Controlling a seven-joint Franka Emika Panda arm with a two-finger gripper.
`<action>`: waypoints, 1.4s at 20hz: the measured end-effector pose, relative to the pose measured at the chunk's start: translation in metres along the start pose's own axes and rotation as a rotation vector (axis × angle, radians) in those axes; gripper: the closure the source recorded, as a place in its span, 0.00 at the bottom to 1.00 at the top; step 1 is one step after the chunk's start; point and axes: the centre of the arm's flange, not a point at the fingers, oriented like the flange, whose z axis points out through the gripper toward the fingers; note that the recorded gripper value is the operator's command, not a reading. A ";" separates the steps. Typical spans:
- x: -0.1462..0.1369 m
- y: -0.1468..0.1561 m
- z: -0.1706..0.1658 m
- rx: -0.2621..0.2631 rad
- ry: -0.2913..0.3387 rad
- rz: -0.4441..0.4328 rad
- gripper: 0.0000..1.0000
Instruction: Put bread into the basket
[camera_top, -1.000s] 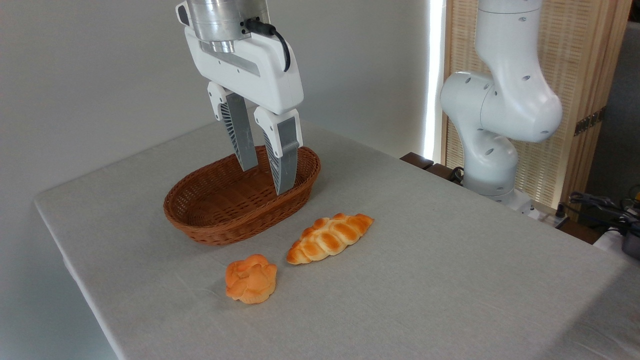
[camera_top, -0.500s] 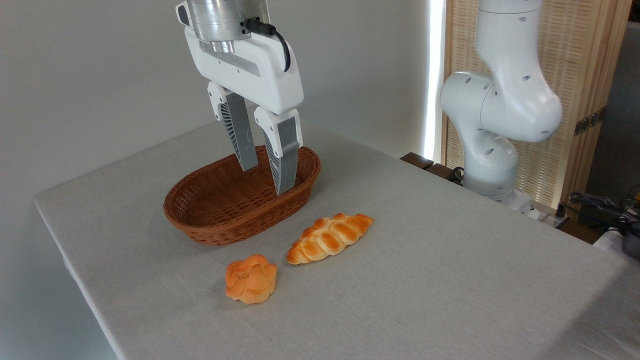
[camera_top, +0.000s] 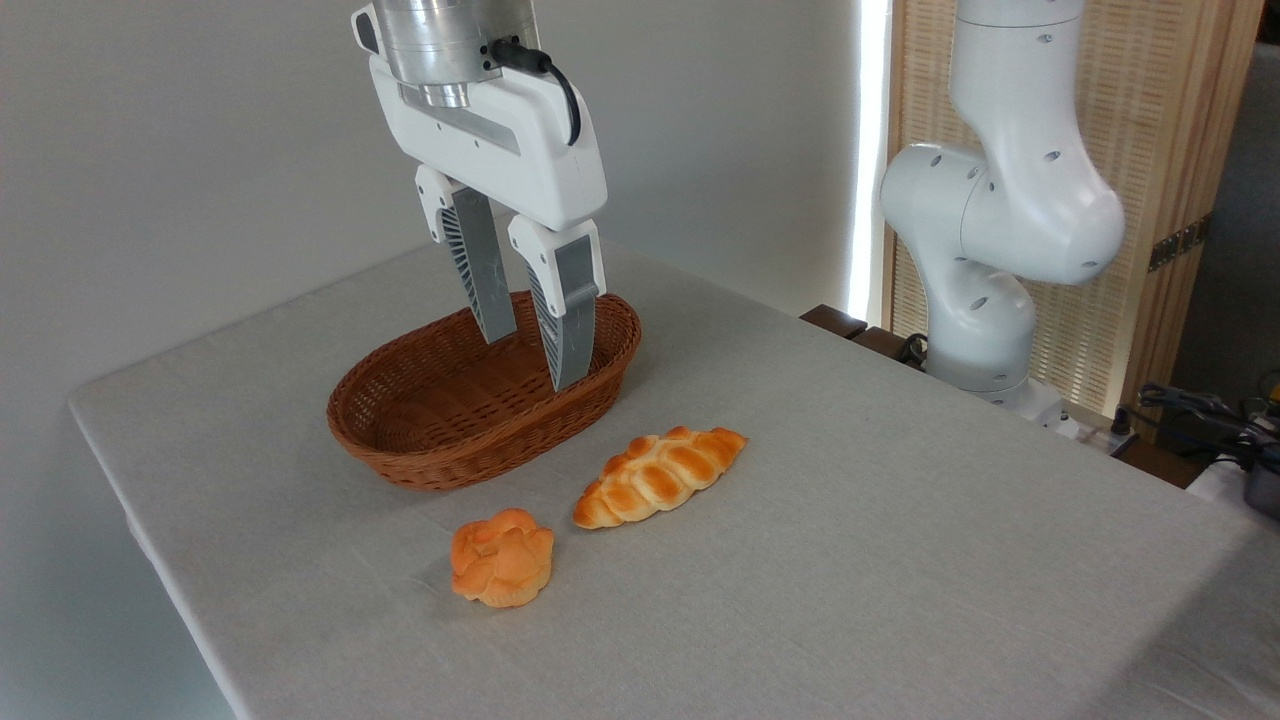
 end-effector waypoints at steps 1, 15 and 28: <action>0.000 0.000 0.000 0.000 0.000 0.000 0.00; 0.000 0.000 0.000 0.000 0.000 0.001 0.00; 0.034 -0.003 0.065 0.021 0.023 0.038 0.00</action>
